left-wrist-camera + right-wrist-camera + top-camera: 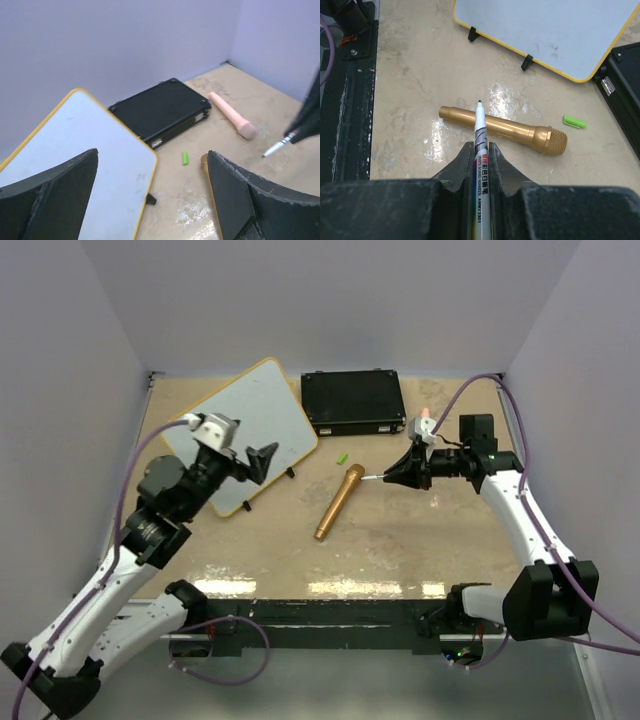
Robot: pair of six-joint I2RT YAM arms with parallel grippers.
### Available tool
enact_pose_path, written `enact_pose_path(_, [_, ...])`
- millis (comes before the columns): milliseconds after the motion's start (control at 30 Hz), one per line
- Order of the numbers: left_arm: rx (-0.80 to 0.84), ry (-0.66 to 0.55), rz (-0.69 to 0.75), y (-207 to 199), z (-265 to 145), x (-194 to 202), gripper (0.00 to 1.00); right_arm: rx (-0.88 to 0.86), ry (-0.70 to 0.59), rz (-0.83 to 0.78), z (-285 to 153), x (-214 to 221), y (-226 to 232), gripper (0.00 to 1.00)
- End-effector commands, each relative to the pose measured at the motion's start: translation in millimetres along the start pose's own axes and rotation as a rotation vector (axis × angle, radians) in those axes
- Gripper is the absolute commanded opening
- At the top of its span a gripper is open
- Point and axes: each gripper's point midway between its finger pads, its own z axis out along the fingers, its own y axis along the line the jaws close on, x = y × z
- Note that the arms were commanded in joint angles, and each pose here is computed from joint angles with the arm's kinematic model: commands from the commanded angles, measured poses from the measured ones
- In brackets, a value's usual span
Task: Write a sentence on the whiteboard
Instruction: Pick up the whiteboard from the whiteboard stand.
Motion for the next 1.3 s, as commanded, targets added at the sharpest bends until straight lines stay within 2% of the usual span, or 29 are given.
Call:
enact_pose_path(0, [-0.187,0.105,-0.224,50.8,-24.0,14.3,0.96,0.005,-0.037,-0.070,-4.0,-25.6,2.1,0.00])
enact_pose_path(267, [-0.420,0.183,-0.398,152.8,-52.0,52.8,1.00,0.005,-0.046,-0.054,-3.9,-26.7,2.5,0.00])
enact_pose_path(367, [-0.498,0.204,-0.435,176.6,-65.1,74.1,1.00,0.006,-0.047,-0.056,-4.1,-27.6,2.3,0.00])
enact_pose_path(667, [-0.613,0.274,-0.385,207.9,-84.8,111.0,1.00,-0.012,-0.045,-0.026,-0.6,-21.9,0.8,0.00])
enact_pose_path(933, [-0.611,0.278,-0.423,233.6,-80.5,125.9,1.00,-0.030,-0.047,-0.021,2.5,-20.7,1.9,0.00])
enact_pose_path(1133, [-0.403,0.161,-0.459,225.4,-55.9,112.7,1.00,-0.035,-0.042,-0.022,4.4,-19.7,2.4,0.00])
enact_pose_path(1267, [-0.390,0.161,-0.471,228.3,-55.8,121.5,1.00,-0.035,-0.042,-0.017,4.5,-18.6,2.3,0.00])
